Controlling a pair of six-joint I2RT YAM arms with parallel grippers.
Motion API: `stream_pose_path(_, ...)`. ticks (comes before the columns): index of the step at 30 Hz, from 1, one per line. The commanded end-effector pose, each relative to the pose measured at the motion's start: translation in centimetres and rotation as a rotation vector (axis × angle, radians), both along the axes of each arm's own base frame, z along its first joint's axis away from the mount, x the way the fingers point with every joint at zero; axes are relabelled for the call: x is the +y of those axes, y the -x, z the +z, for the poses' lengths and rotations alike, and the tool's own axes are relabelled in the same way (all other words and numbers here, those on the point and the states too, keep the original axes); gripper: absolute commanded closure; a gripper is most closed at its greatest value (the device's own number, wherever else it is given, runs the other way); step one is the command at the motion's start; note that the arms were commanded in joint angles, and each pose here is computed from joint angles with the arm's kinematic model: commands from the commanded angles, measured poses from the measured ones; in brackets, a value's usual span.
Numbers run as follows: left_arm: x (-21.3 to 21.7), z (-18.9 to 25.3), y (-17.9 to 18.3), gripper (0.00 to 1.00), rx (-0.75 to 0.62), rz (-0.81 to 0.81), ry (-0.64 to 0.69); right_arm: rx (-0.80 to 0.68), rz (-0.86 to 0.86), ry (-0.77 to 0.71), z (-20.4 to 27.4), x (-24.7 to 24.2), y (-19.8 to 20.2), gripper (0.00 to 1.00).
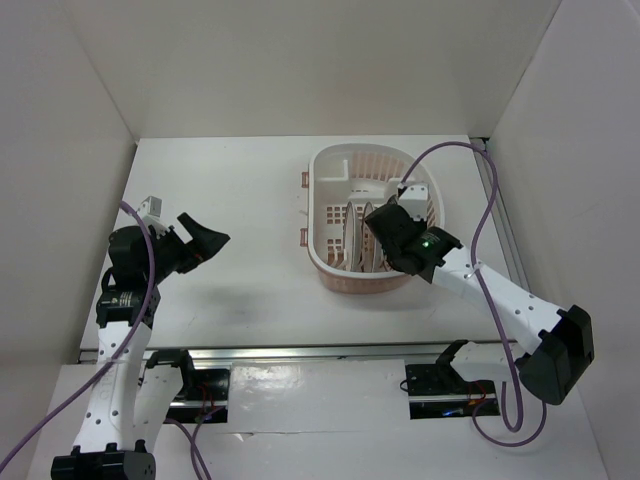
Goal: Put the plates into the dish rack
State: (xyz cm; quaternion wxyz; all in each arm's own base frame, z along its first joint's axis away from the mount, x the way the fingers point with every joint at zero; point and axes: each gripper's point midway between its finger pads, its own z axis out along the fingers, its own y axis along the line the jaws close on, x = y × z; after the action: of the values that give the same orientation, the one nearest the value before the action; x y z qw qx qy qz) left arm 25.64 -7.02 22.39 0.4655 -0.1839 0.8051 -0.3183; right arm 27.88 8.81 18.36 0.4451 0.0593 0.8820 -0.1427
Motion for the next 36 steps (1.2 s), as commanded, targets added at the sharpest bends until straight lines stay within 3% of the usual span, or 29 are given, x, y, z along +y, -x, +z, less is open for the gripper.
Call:
stream_pose_path(1, 0.1, 1.3, -0.3, 0.0, -0.051, -0.005, -0.021, -0.04, -0.01, -0.005, 0.5, 0.2, 0.0, 0.83)
stream_pose_path(8, 0.1, 1.1, -0.4, 0.0, -0.042, -0.006, -0.02, -0.052, -0.004, -0.01, 1.4, 0.2, -0.1, 0.56)
stream_pose_path(9, 0.1, 1.1, -0.4, 0.0, -0.042, -0.006, -0.02, -0.068, -0.012, -0.011, 1.8, 0.3, -0.5, 0.47)
stream_pose_path(13, 0.1, 1.1, -0.4, 0.0, -0.042, -0.006, -0.02, -0.071, -0.019, -0.001, 2.2, 0.4, -0.8, 0.36)
stream_pose_path(19, 0.1, 1.1, -0.4, 0.0, -0.042, -0.006, -0.02, -0.125, -0.038, 0.01, 6.1, 0.0, -1.4, 0.28)
stream_pose_path(22, 0.1, 0.9, -0.5, 0.0, -0.033, -0.006, -0.019, -0.16, -0.045, 0.002, 8.8, -0.1, -1.3, 0.18)
stream_pose_path(25, 0.2, 1.3, -0.6, 0.0, -0.047, -0.009, -0.03, -0.202, -0.032, -0.026, 11.9, -0.1, -0.6, 0.02)
stream_pose_path(31, 0.8, 3.1, -0.4, 0.0, -0.063, 0.002, -0.085, -0.219, 0.118, -0.12, 15.1, 1.7, 1.0, 0.0)
stream_pose_path(33, 1.5, 3.6, 0.4, 0.0, -0.054, 0.036, -0.124, -0.222, 0.272, -0.213, 16.5, 3.7, 2.6, 0.0)
stream_pose_path(36, 2.6, 5.8, 1.9, 0.0, -0.081, 0.081, -0.204, -0.28, 0.364, -0.332, 18.8, 3.2, 5.6, 0.0)
